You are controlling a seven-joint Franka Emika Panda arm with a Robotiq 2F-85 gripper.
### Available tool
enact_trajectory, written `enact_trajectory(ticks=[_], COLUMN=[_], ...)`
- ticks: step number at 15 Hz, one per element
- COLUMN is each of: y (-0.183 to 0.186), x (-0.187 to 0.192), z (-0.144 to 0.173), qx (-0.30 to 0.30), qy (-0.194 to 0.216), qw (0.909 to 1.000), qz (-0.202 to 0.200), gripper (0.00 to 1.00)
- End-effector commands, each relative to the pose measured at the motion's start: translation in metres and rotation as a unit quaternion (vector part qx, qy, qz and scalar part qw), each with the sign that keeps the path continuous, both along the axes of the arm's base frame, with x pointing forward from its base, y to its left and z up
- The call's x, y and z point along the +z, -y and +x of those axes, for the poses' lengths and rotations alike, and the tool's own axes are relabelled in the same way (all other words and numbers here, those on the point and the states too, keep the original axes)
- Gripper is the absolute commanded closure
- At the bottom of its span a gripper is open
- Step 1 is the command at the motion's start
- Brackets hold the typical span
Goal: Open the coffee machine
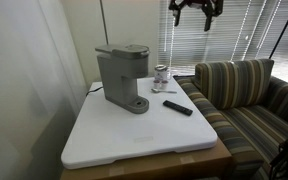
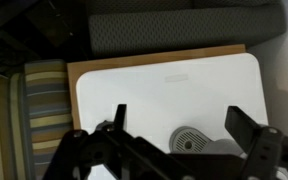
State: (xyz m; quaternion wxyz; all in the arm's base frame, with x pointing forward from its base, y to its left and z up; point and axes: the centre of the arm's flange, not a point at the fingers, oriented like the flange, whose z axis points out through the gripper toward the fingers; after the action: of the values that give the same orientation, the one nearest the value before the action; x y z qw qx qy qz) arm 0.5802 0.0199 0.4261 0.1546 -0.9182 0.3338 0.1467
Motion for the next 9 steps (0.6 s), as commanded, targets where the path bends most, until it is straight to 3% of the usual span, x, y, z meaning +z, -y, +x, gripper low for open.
enact_trajectory(ticks=[1, 5, 9], y=[-0.001, -0.002, -0.009], x=[-0.006, -0.013, -0.027], z=[0.006, 0.014, 0.025], qx=[-0.006, -0.010, -0.030], qy=[0.009, 0.018, -0.003], qw=[0.9998, 0.9994, 0.9991], qz=[0.015, 0.029, 0.029], gripper=[0.00, 0.00, 0.00])
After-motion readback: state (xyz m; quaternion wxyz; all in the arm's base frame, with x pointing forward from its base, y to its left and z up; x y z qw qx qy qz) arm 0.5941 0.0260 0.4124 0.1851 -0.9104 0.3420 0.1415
